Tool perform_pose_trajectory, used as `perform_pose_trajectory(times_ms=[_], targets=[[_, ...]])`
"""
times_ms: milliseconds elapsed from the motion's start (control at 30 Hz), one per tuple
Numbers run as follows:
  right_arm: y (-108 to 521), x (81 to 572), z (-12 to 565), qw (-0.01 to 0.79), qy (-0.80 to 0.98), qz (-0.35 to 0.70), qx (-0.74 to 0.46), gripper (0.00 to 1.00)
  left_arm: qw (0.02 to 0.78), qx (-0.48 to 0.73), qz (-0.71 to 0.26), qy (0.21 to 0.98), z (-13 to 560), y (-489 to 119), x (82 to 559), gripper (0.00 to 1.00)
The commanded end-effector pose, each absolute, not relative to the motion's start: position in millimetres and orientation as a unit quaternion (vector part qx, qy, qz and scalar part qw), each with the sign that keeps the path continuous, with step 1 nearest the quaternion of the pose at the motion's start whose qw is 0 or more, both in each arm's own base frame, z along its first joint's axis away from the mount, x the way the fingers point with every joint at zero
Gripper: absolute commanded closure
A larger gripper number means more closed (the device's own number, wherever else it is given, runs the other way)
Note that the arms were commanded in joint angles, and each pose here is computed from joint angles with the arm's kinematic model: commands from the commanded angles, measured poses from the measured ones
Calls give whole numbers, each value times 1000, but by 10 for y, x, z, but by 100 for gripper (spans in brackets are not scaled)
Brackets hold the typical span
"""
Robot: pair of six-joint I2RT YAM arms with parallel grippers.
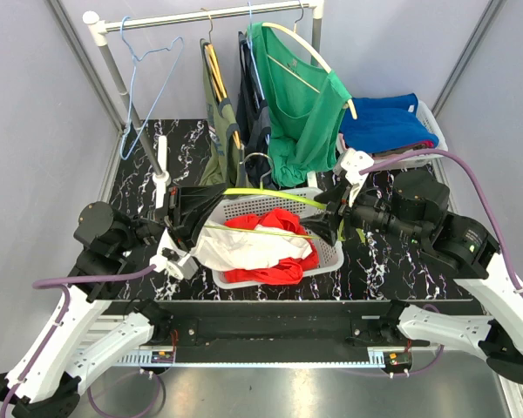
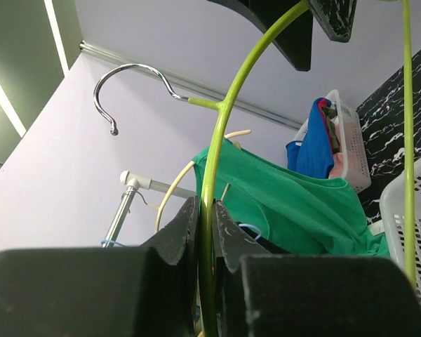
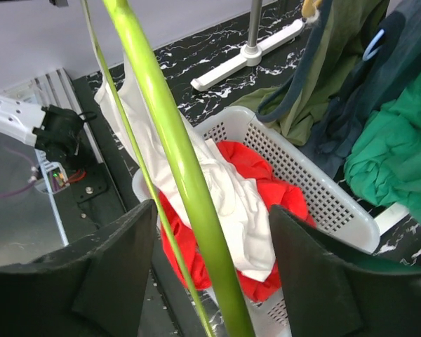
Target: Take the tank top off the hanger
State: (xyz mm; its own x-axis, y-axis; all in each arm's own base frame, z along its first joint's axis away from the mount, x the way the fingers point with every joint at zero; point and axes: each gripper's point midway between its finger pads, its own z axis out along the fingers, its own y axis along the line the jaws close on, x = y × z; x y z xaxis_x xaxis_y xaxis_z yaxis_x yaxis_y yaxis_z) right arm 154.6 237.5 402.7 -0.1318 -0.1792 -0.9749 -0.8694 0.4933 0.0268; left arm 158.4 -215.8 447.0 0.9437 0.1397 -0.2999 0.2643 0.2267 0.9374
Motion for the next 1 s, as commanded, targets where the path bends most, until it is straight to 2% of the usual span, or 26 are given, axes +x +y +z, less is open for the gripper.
perform_pose_trajectory(times_ms=[0,33,67,167,200,267,300,367,400,433,467,633,800,967], targets=[[2377,1421,4069,536,658,343,-402,43,788,605,-15,115,4778,-2124,1467,100],[2367,1411,4066,536,658,345,-400,49,787,605,-16,118,4770,-2127,1482,100],[2369,1405,4024,533,660,345,-402,59,786,606,-14,118,4763,-2130,1492,100],[2329,1351,4010,532,658,350,-401,73,785,607,-14,122,4749,-2144,1525,100],[2308,1328,4020,533,657,353,-400,82,785,607,-14,124,4743,-2143,1533,100],[2284,1300,4015,531,658,355,-398,91,783,607,-14,133,4711,-2154,1579,100],[2261,1289,4037,534,658,357,-393,100,783,607,-17,137,4693,-2159,1593,100],[2209,1282,4075,540,659,355,-385,100,785,603,-24,143,4691,-2158,1595,98],[2178,1282,4093,544,660,352,-380,100,785,602,-27,145,4678,-2161,1596,94],[2123,1322,4146,555,663,342,-368,100,787,598,-30,145,4692,-2159,1589,72],[2087,1338,4129,555,670,334,-364,100,788,597,-38,150,4688,-2160,1581,63],[1860,1529,4189,577,697,267,-332,100,793,582,-72,165,4795,-2131,1484,39],[1633,1617,4269,589,715,214,-311,100,804,549,-97,206,4881,-2022,1439,38],[1455,1581,4418,613,699,193,-313,100,771,519,-182,321,4452,-1973,1444,45]])
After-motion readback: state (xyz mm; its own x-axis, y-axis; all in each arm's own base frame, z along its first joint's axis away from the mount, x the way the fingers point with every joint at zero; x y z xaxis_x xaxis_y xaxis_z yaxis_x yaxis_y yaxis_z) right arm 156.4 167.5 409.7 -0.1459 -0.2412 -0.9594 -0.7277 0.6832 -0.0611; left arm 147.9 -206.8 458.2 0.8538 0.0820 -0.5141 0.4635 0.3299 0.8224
